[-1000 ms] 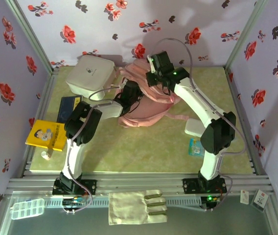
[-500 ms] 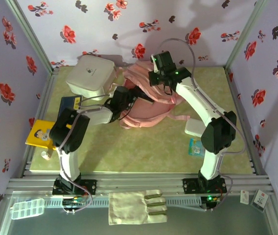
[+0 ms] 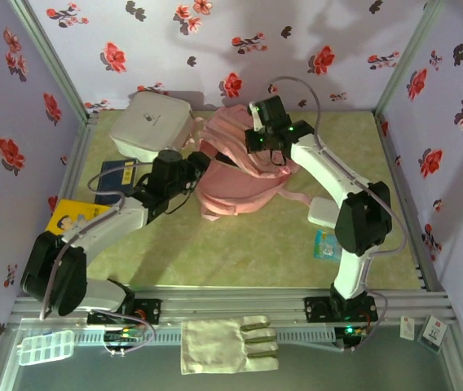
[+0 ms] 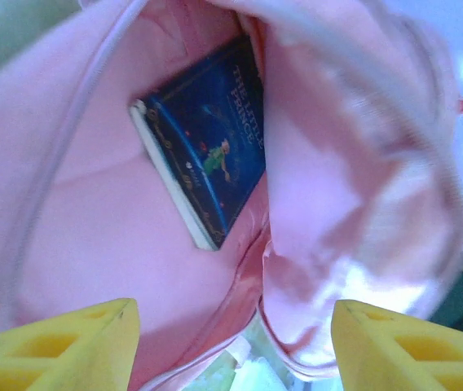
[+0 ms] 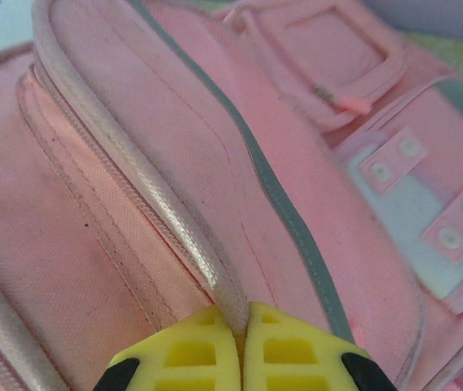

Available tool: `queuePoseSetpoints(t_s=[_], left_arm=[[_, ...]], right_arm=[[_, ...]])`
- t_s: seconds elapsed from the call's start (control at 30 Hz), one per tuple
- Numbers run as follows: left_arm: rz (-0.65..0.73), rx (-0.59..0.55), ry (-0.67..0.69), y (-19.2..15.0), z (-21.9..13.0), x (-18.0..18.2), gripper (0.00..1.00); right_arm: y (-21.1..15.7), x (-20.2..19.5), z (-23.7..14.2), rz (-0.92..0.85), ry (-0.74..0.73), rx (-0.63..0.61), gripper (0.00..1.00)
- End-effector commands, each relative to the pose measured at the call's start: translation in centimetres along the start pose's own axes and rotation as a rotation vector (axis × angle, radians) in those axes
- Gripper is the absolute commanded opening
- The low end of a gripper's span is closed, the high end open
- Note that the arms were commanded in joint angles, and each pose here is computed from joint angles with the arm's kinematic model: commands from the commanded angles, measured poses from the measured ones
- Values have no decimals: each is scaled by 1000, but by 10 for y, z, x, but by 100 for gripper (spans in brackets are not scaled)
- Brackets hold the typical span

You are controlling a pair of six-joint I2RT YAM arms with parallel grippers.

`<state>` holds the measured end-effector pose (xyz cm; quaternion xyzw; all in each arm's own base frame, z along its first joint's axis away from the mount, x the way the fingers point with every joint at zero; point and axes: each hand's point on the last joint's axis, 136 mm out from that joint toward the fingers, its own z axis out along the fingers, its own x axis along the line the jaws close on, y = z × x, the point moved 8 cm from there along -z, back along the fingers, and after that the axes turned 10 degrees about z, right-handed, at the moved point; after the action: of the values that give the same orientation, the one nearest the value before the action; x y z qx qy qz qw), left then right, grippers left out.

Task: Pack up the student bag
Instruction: Place the book in the student bag, then close the student bag at the top-center of the table.

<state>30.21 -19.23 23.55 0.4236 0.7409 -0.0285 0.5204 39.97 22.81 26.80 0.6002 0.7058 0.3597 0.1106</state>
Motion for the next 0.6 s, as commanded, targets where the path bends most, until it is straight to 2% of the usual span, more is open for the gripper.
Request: queuePoseSetpoints(t_s=[0.0,0.2,0.33,0.4,0.57], left_arm=[[66,37,109,-4,-5,25,64],[104,10,219,20,-21,46,67],[185,-1,360,41,-37,69,75],[223,3,429,51,-43,81,79],[254,2,573,80,-54,122,86]], right_arm=[[-7,1,14,-13,40,-2,0],[-32,-24,39,-1,-136,57,0],[-34,-43,51,51,-201,82,2],[-32,-40,53,61,-172,94,11],[-22,-26,37,107,-64,44,54]])
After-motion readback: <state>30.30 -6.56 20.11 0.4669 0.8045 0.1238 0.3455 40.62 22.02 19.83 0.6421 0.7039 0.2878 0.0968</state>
